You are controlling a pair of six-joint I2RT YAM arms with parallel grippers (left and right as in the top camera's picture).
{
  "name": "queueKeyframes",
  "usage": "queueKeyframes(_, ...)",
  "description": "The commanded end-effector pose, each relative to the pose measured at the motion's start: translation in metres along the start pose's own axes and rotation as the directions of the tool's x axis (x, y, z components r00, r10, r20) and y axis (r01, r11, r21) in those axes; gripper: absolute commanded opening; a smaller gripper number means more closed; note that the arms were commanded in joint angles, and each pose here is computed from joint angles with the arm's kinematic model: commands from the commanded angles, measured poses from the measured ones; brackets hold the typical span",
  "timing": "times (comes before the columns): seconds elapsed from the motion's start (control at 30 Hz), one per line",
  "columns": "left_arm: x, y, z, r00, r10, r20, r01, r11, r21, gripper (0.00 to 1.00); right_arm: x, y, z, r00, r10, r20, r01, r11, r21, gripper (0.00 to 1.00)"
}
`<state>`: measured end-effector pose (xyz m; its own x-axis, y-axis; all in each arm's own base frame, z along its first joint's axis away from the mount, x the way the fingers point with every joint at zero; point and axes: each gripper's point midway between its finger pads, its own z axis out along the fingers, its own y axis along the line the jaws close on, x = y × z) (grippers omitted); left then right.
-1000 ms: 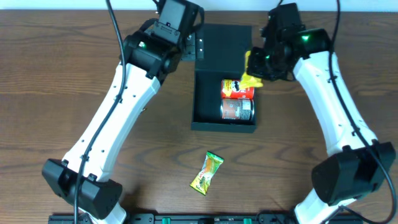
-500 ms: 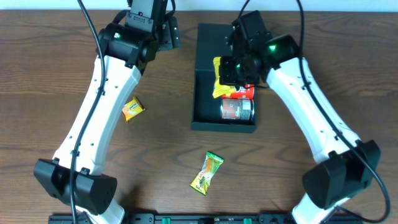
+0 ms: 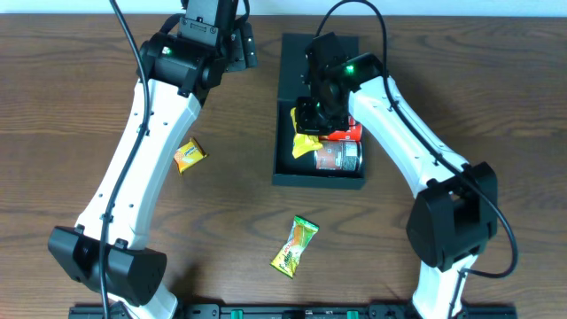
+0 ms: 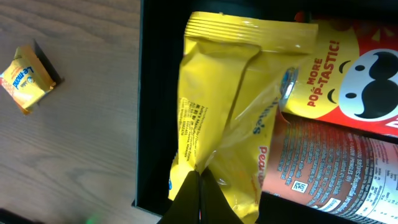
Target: Pack container
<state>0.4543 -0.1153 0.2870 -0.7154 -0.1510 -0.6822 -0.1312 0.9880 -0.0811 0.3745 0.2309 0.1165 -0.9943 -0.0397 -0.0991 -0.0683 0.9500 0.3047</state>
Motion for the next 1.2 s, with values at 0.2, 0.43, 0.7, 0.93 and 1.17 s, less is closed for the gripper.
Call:
queueKeyframes(0.2, -0.01, 0.004, -0.01, 0.999, -0.006, 0.032, 0.007, 1.0, -0.002, 0.95, 0.006, -0.001, 0.014, 1.0, 0.001, -0.011, -0.001, 1.0, 0.01, 0.02)
queueKeyframes(0.43, -0.01, 0.004, -0.01, 0.999, -0.007, 0.033, 0.007, 1.0, -0.002, 0.95, 0.009, -0.007, 0.033, 1.0, 0.013, -0.007, -0.013, 1.0, 0.005, 0.02)
queueKeyframes(0.7, -0.009, 0.003, -0.01, 1.0, -0.007, 0.03, 0.007, 1.0, 0.002, 0.96, 0.006, -0.01, 0.037, 1.0, 0.003, 0.009, -0.003, 1.0, 0.016, 0.02)
queueKeyframes(0.93, -0.006, 0.003, -0.01, 1.0, -0.004, 0.017, 0.004, 1.0, 0.004, 0.95, 0.004, -0.015, 0.037, 1.0, -0.015, 0.023, 0.014, 0.999, 0.045, 0.15)
queueKeyframes(1.17, -0.005, 0.006, -0.01, 1.0, 0.006, 0.013, -0.006, 1.0, -0.011, 0.95, -0.018, -0.018, 0.021, 0.996, -0.028, 0.087, 0.023, 0.998, 0.051, 0.12)
